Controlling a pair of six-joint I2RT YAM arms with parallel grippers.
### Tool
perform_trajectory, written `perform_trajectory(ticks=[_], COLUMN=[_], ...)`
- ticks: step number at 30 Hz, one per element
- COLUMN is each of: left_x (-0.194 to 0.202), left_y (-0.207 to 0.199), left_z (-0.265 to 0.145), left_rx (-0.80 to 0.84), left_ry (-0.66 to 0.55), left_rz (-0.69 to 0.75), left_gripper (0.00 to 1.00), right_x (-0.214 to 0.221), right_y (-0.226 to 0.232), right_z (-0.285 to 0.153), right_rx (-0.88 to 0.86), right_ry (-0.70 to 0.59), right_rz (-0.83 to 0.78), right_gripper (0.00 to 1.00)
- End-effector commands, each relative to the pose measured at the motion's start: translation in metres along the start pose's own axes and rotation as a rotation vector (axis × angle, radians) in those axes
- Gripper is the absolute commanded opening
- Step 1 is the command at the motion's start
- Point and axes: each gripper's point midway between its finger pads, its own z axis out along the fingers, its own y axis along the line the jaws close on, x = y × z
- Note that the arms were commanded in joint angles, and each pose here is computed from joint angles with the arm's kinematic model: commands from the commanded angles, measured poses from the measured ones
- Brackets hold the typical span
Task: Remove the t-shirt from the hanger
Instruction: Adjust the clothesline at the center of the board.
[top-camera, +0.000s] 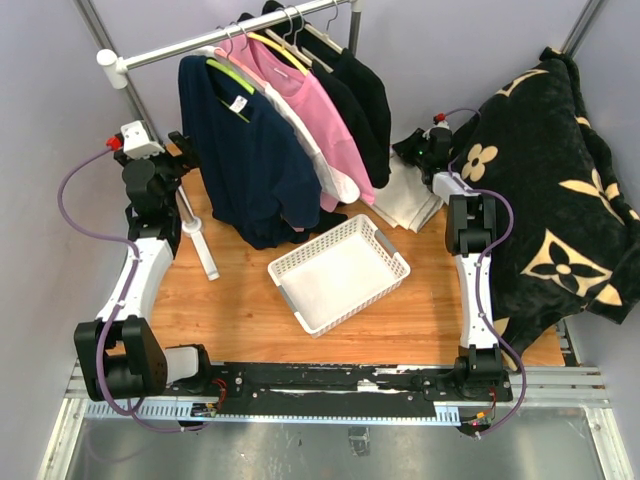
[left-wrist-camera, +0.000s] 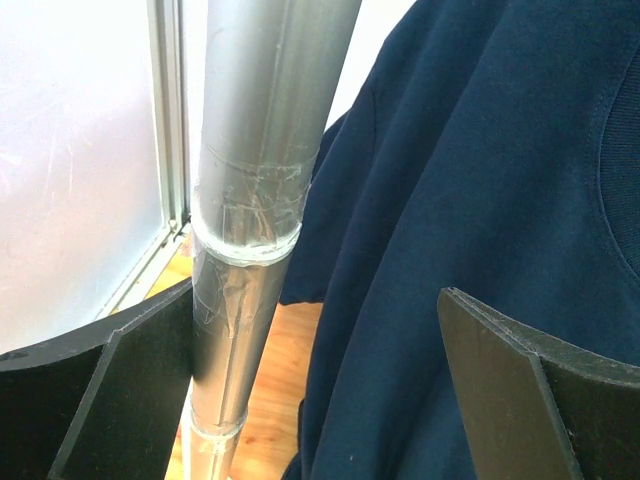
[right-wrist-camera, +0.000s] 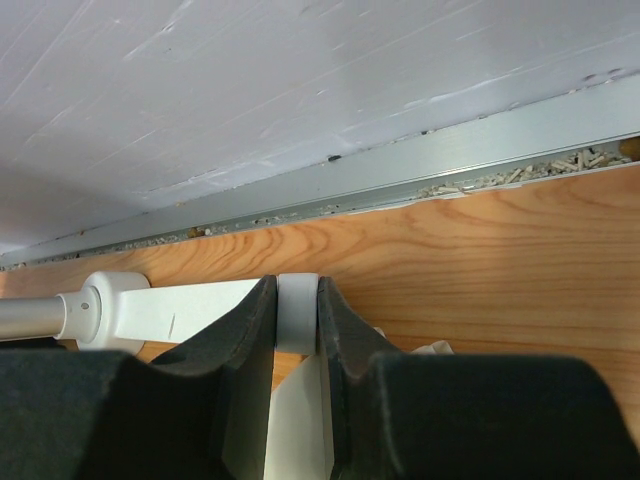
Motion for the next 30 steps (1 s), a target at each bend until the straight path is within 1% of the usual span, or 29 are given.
perform_trajectory(ticks=[1,6,7,13,21,23,27,30], left_x=[0.014,0.015,0.015,0.014,0.004,0.002,0.0,0.002], left_y=[-0.025,-0.019,-0.016,0.009,0.043,0.049,0.054,0.052], left_z=[0.001,0.002,0.002,-0.003,-0.024,-0.031,-0.046,-0.056], left_rx=[0.078,0.041,0.021,-0.124,-0.316,-0.352,-0.382,-0.366], left_ry=[0.043,0.044,0.043,0.038,-0.018,-0.033,-0.038,-0.031], left_rz=[-0.042,-0.039,-0.041,-0.058,-0.11,-0.132,-0.176,-0.206], left_gripper=[1.0,1.0,1.0,1.0,1.0,1.0,1.0,1.0], right_x=[-0.061,-0.06,-0.059,-0.056,-0.055,-0.054,-0.054,-0.053], right_y=[-0.04,-0.04,-0.04,-0.037,-0.028,-0.022,-0.011,0.001], right_z=[-0.021,-0.02,-0.019,-0.017,-0.015,-0.015,-0.015,-0.019], right_rx=[0.072,0.067,0.065,0.043,0.008,-0.009,-0.01,-0.009], right_ry=[-0.12,-0.119,-0.116,-0.099,-0.096,-0.098,-0.104,-0.107], right_rz=[0.068,0.07,0.071,0.075,0.063,0.051,0.012,-0.024], right_gripper=[0.01,0.01,0.02,0.28,0.51,0.56,0.59,0.62])
